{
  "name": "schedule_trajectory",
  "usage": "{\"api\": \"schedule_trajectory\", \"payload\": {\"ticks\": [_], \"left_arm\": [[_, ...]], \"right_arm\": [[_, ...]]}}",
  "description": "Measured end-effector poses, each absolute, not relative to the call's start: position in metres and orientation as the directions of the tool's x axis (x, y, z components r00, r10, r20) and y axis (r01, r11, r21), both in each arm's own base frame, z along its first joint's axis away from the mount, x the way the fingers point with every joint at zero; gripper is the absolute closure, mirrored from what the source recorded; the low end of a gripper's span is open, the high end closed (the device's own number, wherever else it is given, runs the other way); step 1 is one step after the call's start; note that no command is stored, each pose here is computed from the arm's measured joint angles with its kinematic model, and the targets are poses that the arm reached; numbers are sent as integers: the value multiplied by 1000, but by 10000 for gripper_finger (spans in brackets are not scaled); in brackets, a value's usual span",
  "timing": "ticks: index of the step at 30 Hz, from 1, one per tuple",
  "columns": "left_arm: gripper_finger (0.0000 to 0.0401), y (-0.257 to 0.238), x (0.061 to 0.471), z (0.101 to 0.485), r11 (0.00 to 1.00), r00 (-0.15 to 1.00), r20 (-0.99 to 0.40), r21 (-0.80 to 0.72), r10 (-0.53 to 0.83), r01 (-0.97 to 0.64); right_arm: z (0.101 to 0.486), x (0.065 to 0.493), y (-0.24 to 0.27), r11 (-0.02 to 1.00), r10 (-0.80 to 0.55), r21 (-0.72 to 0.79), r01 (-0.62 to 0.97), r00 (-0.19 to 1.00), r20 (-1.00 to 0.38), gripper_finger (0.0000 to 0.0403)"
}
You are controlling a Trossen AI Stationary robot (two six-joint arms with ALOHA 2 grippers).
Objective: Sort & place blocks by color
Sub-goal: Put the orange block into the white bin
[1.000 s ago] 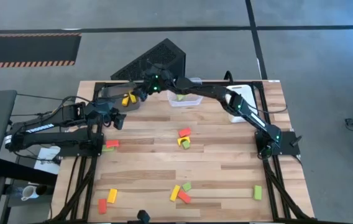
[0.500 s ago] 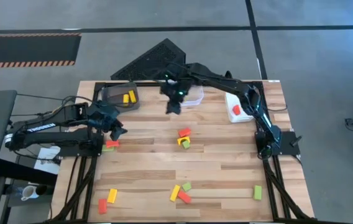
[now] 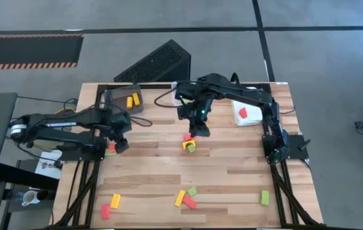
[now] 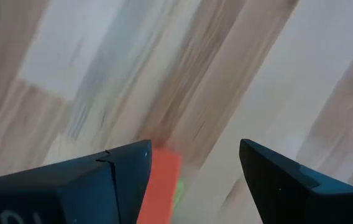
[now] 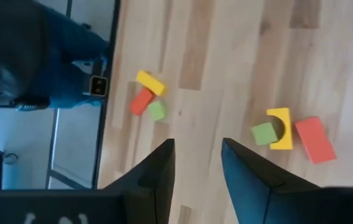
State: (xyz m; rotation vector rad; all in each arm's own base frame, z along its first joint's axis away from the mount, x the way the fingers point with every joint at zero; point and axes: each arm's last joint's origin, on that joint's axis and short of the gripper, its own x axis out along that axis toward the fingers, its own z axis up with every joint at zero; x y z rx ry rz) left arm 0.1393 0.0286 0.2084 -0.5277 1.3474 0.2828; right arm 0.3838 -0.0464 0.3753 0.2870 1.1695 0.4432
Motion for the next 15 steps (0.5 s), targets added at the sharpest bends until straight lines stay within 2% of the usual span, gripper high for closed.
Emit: {"api": "schedule_trajectory", "payload": {"ticks": [6,15], "left_arm": [[177,31,147,191,868,35,-989,-143,-143,-475],[177,35,160,167,872,-142,-978,-64,-151,-486]], "right_arm": [[398,367,-19,902,430,378,-209,345,-834,275],[427,322,5,949,316,276,-155,389,-865,301]]}}
